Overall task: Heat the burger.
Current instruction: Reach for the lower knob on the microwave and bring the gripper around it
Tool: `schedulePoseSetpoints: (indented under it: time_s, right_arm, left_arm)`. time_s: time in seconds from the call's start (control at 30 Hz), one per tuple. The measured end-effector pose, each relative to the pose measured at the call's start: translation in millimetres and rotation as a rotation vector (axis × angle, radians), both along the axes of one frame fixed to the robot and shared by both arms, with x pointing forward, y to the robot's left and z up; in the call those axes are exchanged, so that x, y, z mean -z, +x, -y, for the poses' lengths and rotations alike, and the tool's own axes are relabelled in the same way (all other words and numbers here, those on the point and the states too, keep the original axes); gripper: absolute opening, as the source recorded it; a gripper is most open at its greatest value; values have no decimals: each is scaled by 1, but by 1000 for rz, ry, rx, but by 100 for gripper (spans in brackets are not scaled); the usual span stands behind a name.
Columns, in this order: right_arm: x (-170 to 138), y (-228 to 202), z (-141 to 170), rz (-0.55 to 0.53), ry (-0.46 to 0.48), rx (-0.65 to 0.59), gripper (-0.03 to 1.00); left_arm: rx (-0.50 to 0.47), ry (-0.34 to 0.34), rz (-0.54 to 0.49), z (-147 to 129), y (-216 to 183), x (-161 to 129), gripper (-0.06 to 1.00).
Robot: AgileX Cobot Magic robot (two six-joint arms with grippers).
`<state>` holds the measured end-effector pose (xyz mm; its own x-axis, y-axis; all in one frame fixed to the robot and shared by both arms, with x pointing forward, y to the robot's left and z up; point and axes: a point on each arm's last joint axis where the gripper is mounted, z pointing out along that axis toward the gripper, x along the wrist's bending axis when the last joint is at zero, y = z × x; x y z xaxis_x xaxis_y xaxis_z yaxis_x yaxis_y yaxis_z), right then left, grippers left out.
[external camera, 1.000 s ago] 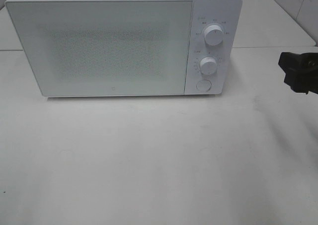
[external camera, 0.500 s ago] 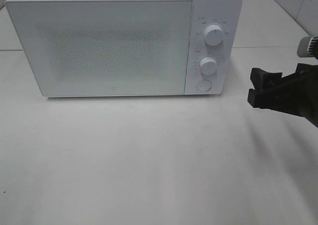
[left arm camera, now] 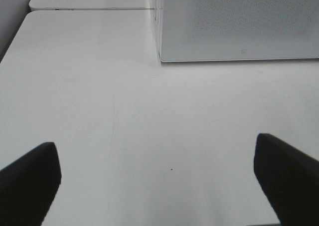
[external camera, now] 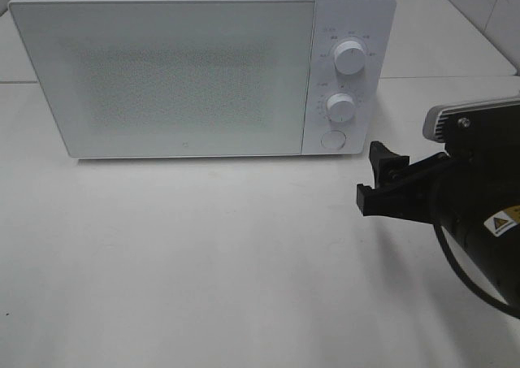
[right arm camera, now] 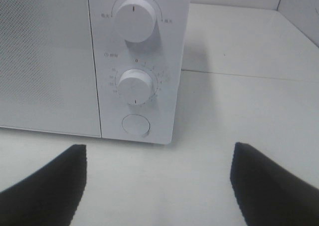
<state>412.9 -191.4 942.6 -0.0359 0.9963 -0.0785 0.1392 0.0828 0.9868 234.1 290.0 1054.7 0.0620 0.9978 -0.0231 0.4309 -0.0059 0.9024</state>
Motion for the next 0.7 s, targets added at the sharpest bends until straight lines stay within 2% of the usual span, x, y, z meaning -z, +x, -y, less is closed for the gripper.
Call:
schedulePoseSetpoints:
  time_s: [0.23, 0.7]
  right_arm:
    - [5, 8, -11, -21, 16, 57, 75]
    - [13, 27, -31, -23, -1, 56, 75]
  left_arm:
    - [0, 0, 0, 0, 0, 0, 97]
    - [0, 0, 0, 0, 0, 0, 97]
